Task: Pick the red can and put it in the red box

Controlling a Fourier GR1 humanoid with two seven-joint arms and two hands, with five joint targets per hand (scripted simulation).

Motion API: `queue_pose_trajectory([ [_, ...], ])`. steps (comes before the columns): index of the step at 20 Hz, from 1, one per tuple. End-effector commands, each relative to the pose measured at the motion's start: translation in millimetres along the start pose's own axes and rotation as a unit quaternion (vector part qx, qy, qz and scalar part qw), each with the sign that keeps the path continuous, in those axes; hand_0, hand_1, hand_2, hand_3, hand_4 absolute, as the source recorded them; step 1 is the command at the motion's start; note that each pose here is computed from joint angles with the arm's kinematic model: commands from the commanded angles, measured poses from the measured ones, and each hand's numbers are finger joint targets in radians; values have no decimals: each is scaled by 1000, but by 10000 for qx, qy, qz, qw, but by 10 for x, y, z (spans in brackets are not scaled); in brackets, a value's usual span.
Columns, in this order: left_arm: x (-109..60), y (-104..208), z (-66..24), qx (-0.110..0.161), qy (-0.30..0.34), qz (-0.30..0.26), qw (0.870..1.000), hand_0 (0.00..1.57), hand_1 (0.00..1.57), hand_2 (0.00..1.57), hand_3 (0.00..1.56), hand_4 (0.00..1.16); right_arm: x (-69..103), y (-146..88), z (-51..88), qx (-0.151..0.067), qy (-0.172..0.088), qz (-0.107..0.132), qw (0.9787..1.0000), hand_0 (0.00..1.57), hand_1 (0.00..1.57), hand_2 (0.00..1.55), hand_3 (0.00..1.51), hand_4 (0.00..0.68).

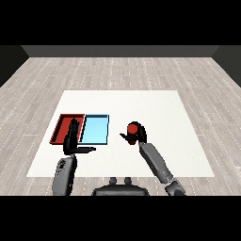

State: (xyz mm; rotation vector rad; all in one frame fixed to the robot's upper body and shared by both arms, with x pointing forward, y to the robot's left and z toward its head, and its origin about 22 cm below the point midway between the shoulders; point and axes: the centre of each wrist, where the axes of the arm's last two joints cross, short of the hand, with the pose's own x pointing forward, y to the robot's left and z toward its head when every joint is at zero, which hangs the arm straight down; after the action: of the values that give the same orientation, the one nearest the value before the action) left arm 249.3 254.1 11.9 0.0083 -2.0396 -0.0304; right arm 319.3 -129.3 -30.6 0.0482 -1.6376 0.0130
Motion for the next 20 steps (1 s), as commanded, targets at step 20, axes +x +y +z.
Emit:
queue_pose_trajectory([
  [20, 248, -691, -121, -1036, 204, 714, 9918, 0, 0, 0, 0, 0, 1145, -39, 20, -183, -1610, 12, 9868, 1558, 1558, 1459, 1406, 611],
])
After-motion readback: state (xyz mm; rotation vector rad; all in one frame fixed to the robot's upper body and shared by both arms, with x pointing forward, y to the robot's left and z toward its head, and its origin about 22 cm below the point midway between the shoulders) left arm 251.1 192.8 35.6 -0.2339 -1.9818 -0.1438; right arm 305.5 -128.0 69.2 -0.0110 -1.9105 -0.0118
